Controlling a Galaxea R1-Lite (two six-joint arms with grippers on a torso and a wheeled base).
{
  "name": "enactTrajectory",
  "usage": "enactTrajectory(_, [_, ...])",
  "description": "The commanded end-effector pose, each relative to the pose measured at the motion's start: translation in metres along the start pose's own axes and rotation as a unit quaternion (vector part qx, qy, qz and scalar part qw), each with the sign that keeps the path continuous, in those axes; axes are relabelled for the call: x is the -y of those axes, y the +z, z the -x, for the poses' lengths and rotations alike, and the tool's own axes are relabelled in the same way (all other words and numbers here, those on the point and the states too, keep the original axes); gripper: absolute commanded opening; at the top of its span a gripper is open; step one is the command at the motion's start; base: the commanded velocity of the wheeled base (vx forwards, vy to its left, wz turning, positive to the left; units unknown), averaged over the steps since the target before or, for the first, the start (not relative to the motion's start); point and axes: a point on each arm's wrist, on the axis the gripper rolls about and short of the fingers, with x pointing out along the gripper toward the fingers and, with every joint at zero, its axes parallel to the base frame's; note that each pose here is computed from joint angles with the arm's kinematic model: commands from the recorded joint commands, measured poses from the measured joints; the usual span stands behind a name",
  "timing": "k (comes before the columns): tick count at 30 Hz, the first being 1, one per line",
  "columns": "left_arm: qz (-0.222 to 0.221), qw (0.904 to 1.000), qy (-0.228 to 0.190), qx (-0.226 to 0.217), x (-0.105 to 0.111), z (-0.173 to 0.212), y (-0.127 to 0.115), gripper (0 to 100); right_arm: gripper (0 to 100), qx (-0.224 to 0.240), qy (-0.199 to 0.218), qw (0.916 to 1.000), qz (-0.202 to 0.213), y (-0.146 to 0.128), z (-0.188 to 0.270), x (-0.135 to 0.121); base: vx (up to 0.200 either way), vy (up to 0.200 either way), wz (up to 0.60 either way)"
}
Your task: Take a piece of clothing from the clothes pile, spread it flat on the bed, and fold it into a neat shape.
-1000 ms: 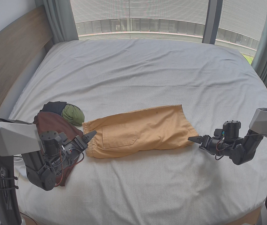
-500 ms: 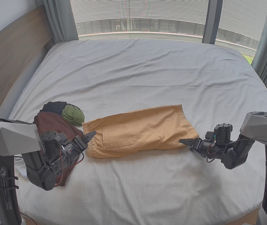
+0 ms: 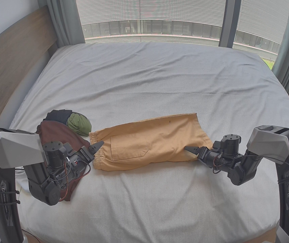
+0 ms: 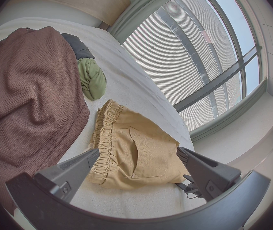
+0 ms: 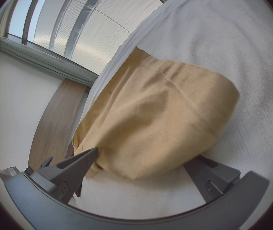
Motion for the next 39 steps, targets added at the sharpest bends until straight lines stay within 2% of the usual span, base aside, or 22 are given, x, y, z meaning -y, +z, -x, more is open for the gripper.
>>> enactTrajectory(1, [0.001,1.0,0.0,0.0,0.0,0.0,0.0,100,100,0.016,0.017,0.9997,-0.011,-0.009,-0.013,0.003,0.0,0.0,0.0])
enactTrajectory(3, [0.001,1.0,0.0,0.0,0.0,-0.001,0.0,100,100,0.034,0.046,0.9983,-0.011,-0.008,-0.015,-0.005,0.0,0.0,0.0])
enactTrajectory(8, [0.001,1.0,0.0,0.0,0.0,-0.001,0.0,100,100,0.051,0.067,0.9963,-0.015,-0.007,-0.019,-0.006,0.0,0.0,0.0])
enactTrajectory(20, [0.001,1.0,0.003,-0.003,-0.003,-0.002,-0.002,100,100,0.047,0.071,0.9962,-0.014,-0.019,-0.028,-0.001,0.0,0.0,0.0])
enactTrajectory(39, [0.002,1.0,0.004,-0.006,-0.003,-0.002,-0.004,100,100,0.07,0.093,0.9932,-0.003,-0.018,-0.031,-0.001,0.0,0.0,0.0])
